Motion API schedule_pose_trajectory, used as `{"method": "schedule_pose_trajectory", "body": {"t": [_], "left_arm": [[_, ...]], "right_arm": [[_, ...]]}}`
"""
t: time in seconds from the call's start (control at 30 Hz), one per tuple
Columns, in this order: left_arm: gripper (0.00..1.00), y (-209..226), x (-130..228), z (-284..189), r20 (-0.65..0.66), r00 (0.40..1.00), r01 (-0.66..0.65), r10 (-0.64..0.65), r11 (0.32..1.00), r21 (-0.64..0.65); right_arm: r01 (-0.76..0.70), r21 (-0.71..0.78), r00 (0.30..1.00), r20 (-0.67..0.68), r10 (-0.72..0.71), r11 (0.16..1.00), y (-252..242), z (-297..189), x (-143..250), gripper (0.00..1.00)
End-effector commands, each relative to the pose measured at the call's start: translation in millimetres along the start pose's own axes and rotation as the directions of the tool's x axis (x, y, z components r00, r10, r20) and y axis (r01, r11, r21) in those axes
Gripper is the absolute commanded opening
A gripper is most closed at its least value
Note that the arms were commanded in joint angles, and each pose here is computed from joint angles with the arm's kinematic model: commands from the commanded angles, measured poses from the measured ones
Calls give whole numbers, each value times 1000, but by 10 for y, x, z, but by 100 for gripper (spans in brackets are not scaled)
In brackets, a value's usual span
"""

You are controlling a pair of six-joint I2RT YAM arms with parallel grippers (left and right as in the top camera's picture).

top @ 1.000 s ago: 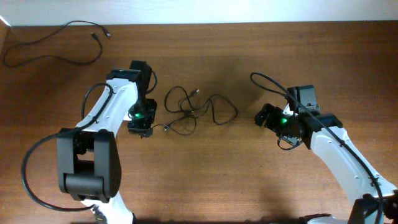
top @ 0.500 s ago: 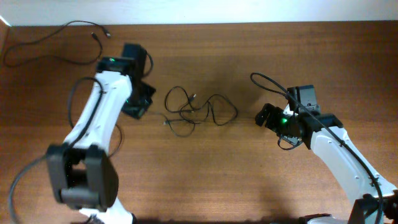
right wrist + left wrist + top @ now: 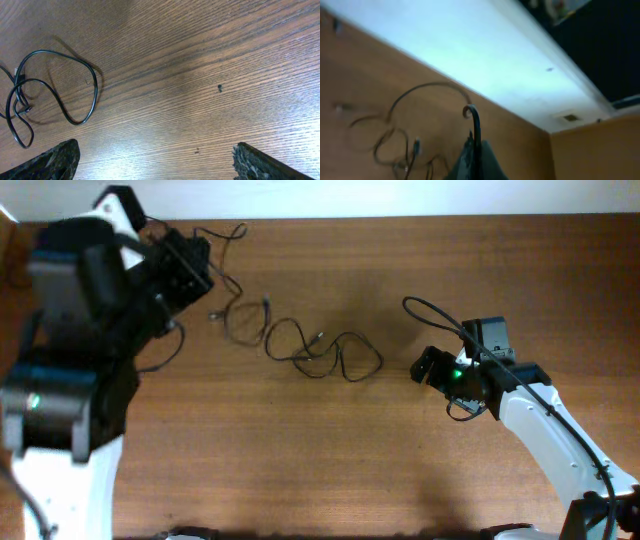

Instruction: Untangle cables

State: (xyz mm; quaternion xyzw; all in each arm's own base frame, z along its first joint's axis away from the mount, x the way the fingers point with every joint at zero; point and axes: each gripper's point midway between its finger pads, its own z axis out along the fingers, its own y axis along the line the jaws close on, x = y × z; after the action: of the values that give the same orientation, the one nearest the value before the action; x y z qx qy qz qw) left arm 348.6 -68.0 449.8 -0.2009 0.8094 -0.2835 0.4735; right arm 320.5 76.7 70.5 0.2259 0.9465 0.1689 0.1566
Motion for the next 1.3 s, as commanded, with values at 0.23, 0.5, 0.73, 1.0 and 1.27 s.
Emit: {"method": "schedule_pose_trajectory", "body": {"t": [0.23, 0.5, 0.73, 1.0, 1.27], "left_arm": [[6, 1104, -225, -512, 79, 963, -157, 259, 771, -617], [35, 2040, -232, -398, 37, 990, -30, 137, 459, -888], [99, 2592, -80, -59, 5, 1000, 15, -29, 350, -937], [99, 2614, 640, 1024, -457, 876, -244, -154, 676, -695], [90, 3100, 1550, 1440, -619, 678, -242, -396, 675, -697]], "right_arm": [[7, 20, 1000, -4, -7, 1000, -54, 22, 23, 98], [7, 20, 1000, -4, -7, 1000, -54, 22, 23, 98], [15, 23, 1000, -2, -15, 1000, -60, 22, 20, 98], [14, 22, 1000, -2, -14, 1000, -58, 22, 18, 98], [14, 19, 1000, -6, -14, 1000, -53, 22, 28, 98]]}}
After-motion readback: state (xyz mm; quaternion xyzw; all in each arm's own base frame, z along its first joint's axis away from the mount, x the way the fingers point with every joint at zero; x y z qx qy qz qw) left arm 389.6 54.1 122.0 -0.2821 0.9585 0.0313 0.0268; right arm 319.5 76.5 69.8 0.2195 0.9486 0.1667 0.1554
